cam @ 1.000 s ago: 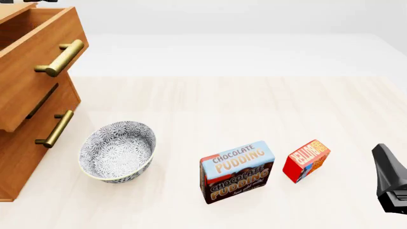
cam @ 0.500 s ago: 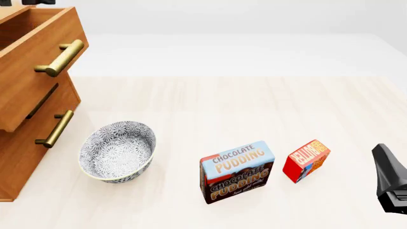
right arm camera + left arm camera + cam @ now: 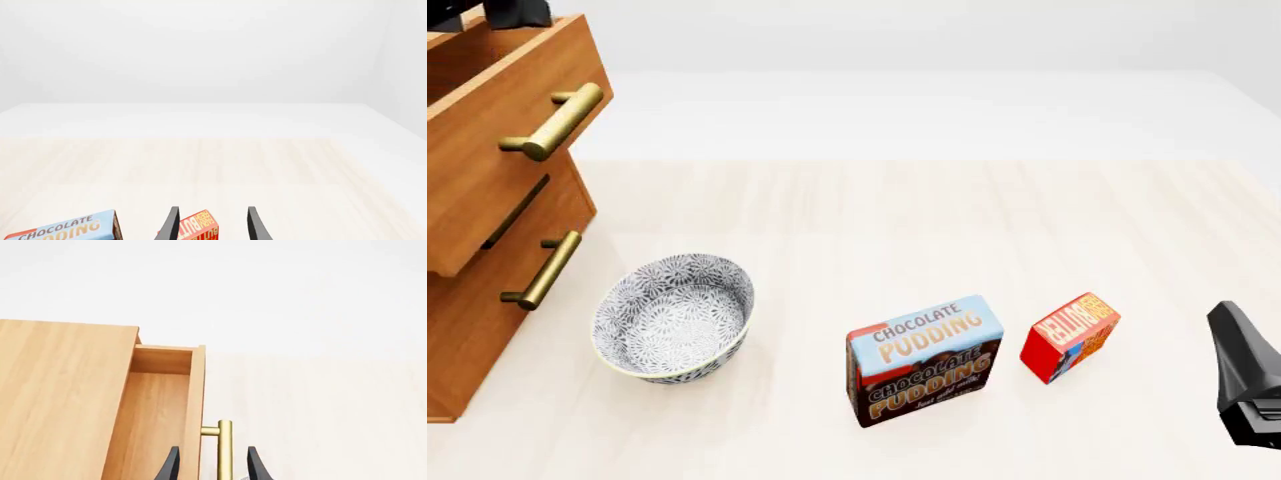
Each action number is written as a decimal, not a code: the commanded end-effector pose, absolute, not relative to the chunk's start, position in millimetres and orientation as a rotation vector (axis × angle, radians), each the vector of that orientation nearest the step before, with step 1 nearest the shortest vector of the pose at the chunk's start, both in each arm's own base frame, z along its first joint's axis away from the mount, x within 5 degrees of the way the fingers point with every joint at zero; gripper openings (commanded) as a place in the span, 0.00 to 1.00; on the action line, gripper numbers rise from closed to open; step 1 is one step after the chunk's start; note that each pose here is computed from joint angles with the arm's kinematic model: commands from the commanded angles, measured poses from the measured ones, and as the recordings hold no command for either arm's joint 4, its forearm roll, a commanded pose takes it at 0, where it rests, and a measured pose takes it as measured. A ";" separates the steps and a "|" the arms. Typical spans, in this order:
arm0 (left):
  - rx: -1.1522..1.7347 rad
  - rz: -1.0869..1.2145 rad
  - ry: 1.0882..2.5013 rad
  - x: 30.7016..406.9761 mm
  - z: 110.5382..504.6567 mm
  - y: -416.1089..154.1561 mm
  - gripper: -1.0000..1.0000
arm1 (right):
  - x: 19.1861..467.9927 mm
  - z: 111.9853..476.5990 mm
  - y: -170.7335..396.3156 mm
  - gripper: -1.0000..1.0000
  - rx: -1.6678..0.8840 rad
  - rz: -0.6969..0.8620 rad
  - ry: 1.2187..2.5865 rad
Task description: Put the butter at the back in the top drawer of the cabinet and close it.
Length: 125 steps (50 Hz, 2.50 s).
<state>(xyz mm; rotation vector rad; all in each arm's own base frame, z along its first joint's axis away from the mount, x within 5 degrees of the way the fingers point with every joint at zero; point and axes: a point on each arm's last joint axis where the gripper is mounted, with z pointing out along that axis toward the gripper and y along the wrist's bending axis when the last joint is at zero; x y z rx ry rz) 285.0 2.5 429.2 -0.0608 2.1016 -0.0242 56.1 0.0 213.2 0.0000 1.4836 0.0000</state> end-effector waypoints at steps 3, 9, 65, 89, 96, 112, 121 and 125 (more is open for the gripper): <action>-0.065 -0.025 2.125 294.0 416.6 2.8 1.00 | 56.1 213.2 0.0 1.00 0.000 0.000 1.484; -0.067 -0.028 2.128 295.2 414.9 2.3 1.00 | 56.1 213.2 0.0 1.00 0.000 0.000 1.484; -0.099 -0.022 2.197 315.7 388.3 8.1 1.00 | 56.1 213.2 0.0 1.00 0.000 0.000 1.484; -0.116 -0.020 2.244 328.0 369.0 10.8 1.00 | 56.1 213.2 0.0 1.00 0.000 0.000 1.484; -0.114 -0.021 2.252 328.7 365.8 10.4 1.00 | 56.1 213.2 0.0 1.00 0.000 0.000 1.484; -0.093 -0.024 2.261 326.9 364.8 6.2 1.00 | 56.1 213.2 0.0 1.00 0.000 0.000 1.484; -0.072 -0.026 2.276 329.0 358.7 2.2 1.00 | 56.1 213.2 0.0 1.00 0.000 0.000 1.484; -0.067 -0.030 2.280 329.6 356.3 0.4 1.00 | 56.1 213.2 0.0 1.00 0.000 0.000 1.484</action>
